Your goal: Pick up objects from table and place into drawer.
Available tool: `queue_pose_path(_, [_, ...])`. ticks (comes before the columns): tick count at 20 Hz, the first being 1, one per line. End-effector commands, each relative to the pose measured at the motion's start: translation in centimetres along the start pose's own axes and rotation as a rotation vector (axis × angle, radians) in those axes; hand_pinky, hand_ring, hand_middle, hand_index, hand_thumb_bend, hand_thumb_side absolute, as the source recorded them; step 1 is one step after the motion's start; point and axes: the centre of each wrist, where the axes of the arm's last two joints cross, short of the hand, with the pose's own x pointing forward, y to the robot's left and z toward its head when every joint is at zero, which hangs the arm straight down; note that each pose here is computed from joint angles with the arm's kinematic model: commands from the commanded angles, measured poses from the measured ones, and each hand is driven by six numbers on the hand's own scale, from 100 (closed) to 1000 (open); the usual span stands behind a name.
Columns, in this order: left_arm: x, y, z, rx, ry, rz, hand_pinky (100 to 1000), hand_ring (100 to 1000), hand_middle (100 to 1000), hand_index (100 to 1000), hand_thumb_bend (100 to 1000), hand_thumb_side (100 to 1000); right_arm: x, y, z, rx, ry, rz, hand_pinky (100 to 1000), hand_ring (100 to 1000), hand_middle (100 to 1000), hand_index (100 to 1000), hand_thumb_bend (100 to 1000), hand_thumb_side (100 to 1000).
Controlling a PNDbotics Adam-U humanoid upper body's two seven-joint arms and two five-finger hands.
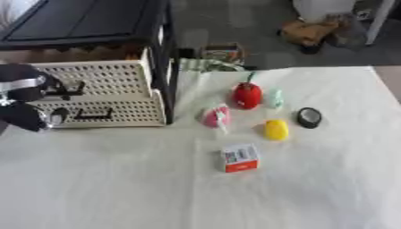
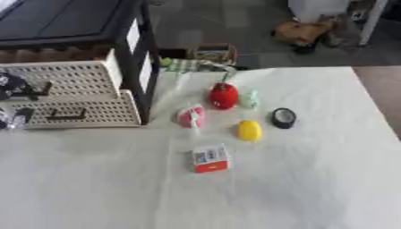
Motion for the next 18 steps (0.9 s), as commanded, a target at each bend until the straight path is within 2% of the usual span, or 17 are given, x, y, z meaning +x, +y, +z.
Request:
queue_pose_path(1, [-0.8,1.0,1.3,0.018,0.032,-0.024,100,100,100,772,105,408,0.6,-0.6,-0.5,-0.005,-0.029,0.015,727,581,516,720,431,762])
queue_pose_path(12, [-0.3,0.8,2.0,0.016,0.014,-0.045,100,100,100,766,105,408,0.5,-0.5,-0.4,-0.007,-0.025,0.015,729,581,517,720,429,759])
queue_pose_path(13, [-0.2,0.7,2.1,0.015,0.013,-0.048,100,100,100,766,134,397,0.5,-0.5,-0.4,-0.008,-0.024,0.015,729,581,517,720,432,762])
queue_pose_path(14, [-0.1,0.7,2.2,0.014,0.011,-0.05,100,100,100,766,105,408,0.5,-0.5,-0.4,-0.009,-0.024,0.015,729,581,517,720,428,759])
queue_pose_path(18, [0.2,0.5,2.6,0.013,0.003,-0.062,100,100,100,764,105,408,0.5,-0.6,-0.4,-0.013,-0.023,0.015,729,582,517,720,426,756])
